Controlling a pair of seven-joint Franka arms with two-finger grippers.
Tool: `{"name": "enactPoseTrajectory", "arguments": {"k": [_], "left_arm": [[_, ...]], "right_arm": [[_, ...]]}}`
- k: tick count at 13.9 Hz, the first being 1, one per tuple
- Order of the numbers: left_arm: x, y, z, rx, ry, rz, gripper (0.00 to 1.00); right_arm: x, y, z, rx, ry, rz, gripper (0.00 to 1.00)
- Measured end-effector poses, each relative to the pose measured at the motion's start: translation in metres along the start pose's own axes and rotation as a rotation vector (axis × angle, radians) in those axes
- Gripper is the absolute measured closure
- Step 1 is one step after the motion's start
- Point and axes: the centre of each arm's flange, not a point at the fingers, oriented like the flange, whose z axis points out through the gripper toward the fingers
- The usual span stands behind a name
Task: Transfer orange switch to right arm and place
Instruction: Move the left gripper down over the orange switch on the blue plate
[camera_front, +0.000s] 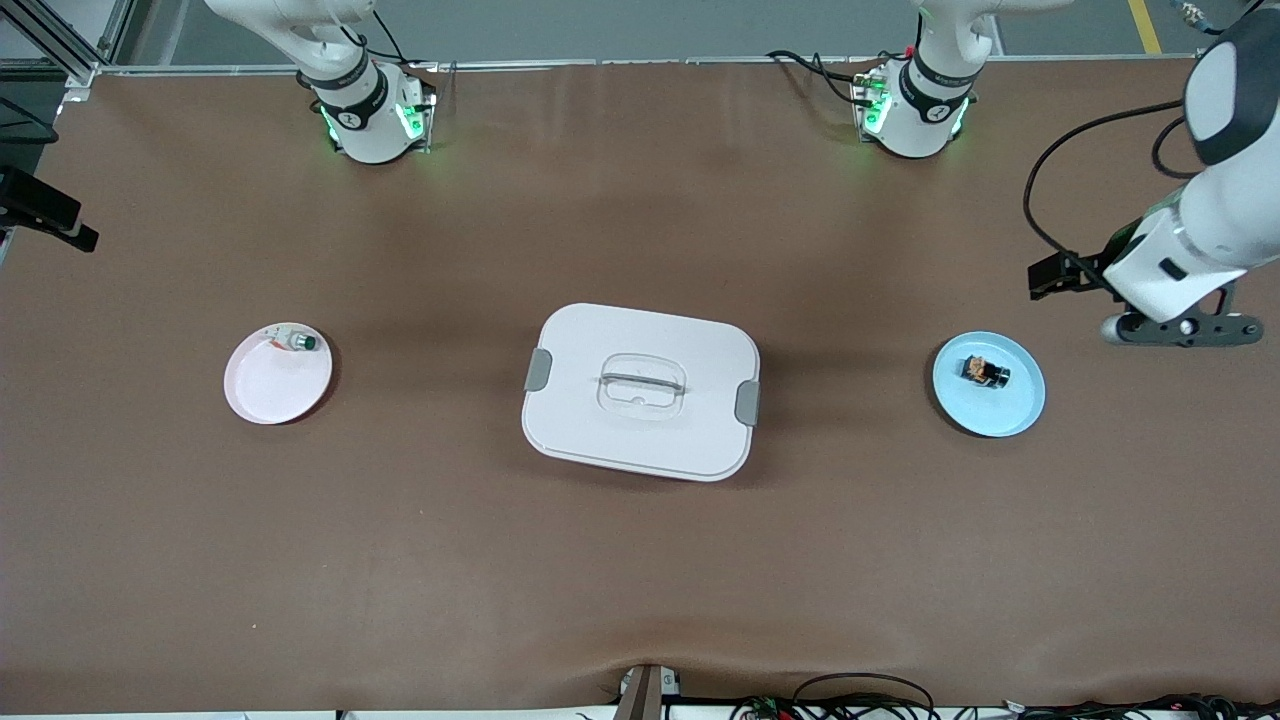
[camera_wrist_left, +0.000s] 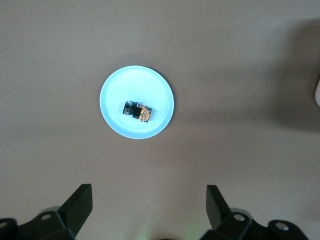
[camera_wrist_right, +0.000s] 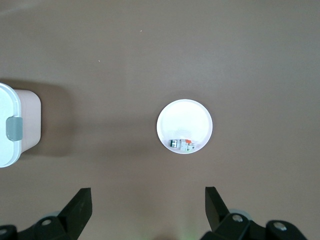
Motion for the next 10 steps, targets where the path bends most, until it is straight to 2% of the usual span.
{"name": "enactPoseTrajectory", "arguments": {"k": [10], "left_arm": [[-0.002, -0.007, 0.137, -0.005, 0.067, 0.107, 0.0]], "right_arm": [[0.0, 0.0, 0.001, 0.0, -0.001, 0.0, 0.0]]}}
